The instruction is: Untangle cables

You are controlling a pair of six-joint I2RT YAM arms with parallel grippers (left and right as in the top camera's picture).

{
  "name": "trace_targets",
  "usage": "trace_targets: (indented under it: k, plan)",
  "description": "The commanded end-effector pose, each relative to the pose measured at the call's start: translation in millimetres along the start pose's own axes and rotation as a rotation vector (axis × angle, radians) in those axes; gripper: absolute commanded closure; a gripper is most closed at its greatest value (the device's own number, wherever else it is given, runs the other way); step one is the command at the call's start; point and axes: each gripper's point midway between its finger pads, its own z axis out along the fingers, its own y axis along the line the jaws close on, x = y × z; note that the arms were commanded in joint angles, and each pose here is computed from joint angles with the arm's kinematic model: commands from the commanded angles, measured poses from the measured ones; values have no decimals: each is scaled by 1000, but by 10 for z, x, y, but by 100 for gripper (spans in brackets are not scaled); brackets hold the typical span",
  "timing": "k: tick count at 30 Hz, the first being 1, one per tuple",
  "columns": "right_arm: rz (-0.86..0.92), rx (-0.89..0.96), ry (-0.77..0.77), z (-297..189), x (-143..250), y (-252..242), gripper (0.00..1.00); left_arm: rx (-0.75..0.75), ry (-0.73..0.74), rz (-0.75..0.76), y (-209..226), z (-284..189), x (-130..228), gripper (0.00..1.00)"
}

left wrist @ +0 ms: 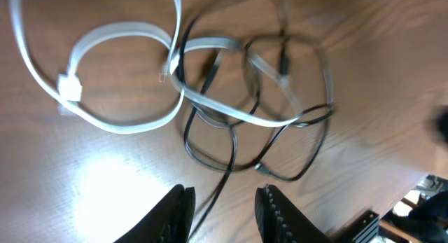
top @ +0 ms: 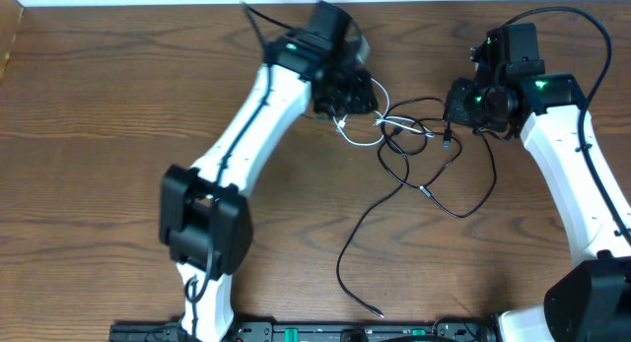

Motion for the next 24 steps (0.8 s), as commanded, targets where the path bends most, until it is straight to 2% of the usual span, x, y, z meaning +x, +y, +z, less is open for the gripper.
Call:
trace_targets:
  k: [1,9,13,17,20,24]
  plan:
    - [-7,13,-20,-56,-34,-22,93,-128,79,-146,279,321,186,66]
    - [-9,31,-20,-57,-30,-54,89,-156,135,-166,379,734,286,66]
    - [-10,71,-35,-61,-56,-123,83,-151,134,-159,378,896,277,65]
    - [-31,79,-38,-62,-62,-136,82,-138,115,-147,347,1012,232,64]
    - [-31,80,-35,-62,-56,-138,82,-131,85,-123,311,1079,167,60]
    - [-35,82,-31,-62,-47,-143,82,-169,49,-103,322,1152,126,58]
